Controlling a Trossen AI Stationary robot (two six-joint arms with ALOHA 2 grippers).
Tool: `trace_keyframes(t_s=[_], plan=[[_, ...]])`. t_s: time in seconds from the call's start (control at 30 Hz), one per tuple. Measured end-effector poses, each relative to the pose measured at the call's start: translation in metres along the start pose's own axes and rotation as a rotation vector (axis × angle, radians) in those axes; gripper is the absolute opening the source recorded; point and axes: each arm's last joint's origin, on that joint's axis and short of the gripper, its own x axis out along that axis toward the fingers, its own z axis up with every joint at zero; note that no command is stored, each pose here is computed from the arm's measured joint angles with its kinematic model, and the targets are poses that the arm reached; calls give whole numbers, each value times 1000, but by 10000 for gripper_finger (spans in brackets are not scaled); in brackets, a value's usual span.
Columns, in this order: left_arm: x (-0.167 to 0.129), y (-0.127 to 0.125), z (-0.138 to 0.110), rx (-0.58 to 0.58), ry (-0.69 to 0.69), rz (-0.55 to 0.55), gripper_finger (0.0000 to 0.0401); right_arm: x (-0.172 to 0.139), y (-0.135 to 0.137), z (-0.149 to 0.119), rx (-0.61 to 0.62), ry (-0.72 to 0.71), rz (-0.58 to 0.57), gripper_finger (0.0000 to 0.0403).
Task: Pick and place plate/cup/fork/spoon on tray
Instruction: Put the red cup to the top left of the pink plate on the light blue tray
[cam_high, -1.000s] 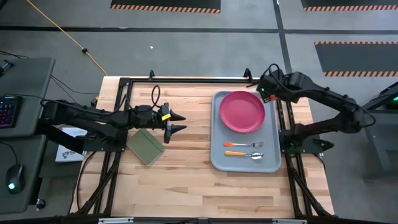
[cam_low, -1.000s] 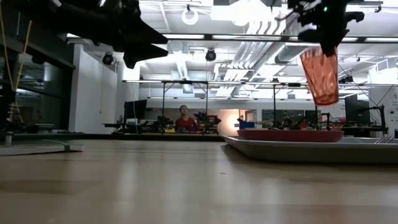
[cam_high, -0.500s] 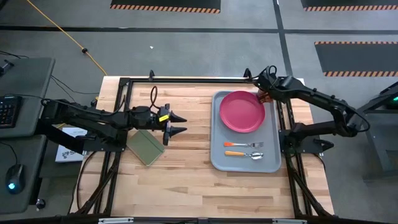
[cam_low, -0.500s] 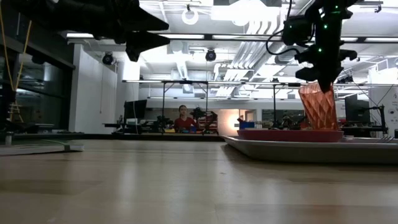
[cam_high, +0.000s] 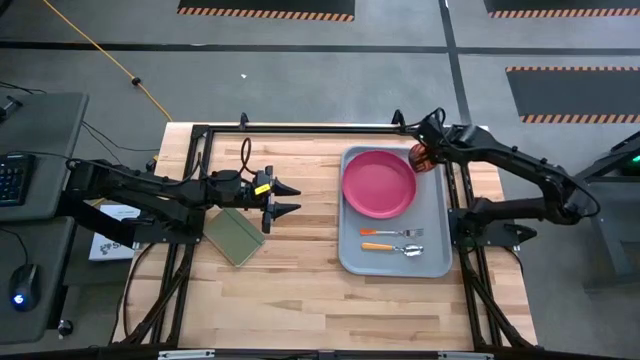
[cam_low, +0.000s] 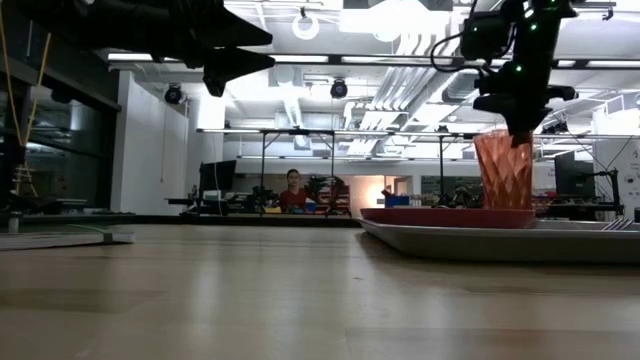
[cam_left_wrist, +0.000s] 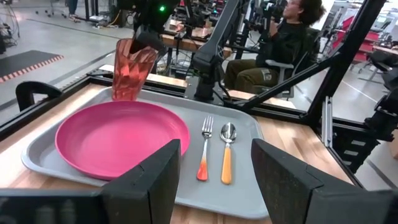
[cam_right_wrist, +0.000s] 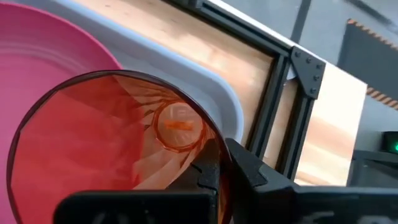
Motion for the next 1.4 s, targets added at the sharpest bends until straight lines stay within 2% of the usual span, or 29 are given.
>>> trace_keyframes(t_s=[0.2,0.47,0.7,0.9,1.03,1.2,1.4], plan=[[0,0,0,0,0,0,188,-6,-13,-4,77,26,49,0],[0,0,0,-9,-1,0,188,13,-22,5,185,131,113,0],[0,0,0,-18,0,0,188,20,-27,9,236,160,109,2],[0,0,0,-21,-1,0,188,20,-27,9,237,161,99,21],[0,0,0,-27,0,0,188,21,-27,8,235,164,99,45],[0,0,0,-27,-1,1,188,16,-30,8,229,142,76,100],[0,0,0,-27,0,1,188,-9,-37,19,227,73,86,170]])
